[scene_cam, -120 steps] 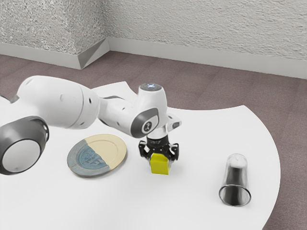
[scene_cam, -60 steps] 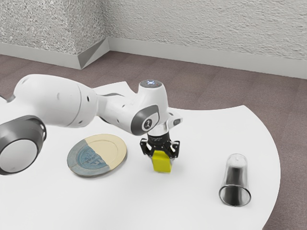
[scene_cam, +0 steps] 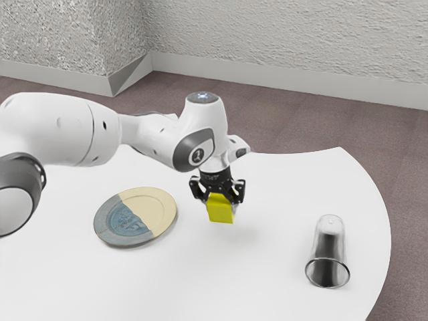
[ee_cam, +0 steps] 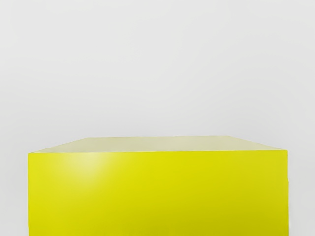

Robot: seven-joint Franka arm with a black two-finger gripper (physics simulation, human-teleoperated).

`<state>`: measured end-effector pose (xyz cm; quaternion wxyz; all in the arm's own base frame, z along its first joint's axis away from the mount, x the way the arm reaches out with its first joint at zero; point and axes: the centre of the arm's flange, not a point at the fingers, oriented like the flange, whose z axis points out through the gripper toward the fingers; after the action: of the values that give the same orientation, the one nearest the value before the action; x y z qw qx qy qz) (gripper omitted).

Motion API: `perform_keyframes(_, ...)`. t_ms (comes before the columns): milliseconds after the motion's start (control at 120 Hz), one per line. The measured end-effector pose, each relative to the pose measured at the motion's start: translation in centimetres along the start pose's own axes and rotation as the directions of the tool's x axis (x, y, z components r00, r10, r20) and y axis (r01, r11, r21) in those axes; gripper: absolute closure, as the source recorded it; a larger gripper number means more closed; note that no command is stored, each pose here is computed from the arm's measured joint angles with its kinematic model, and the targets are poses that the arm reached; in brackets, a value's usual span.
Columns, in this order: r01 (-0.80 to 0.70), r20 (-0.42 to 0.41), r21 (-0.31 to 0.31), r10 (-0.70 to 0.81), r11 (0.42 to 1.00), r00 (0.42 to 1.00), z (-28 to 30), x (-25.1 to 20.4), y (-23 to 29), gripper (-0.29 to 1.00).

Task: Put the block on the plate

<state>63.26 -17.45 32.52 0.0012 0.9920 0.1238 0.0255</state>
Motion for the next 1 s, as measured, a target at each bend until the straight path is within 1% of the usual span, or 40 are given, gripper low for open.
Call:
perform_keyframes(167,0.043,0.002,0.013,-0.043,0.999,0.999,0.0,1.7,-3.4,0.27)
perform_keyframes(392,0.130,0.009,0.023,-0.131,0.991,0.991,0.2,4.5,-10.3,0.28)
perform_keyframes(617,0.193,0.018,0.025,-0.193,0.981,0.981,-0.3,6.0,-16.4,0.27)
perform_keyframes(767,0.217,0.034,0.029,-0.218,0.976,0.975,-0.4,6.0,-19.6,0.28)
perform_keyframes(867,0.226,0.054,0.036,-0.227,0.974,0.972,-0.4,4.9,-21.3,0.28)
perform_keyframes(1000,0.227,0.078,0.040,-0.229,0.973,0.970,-0.3,3.3,-22.4,0.28)
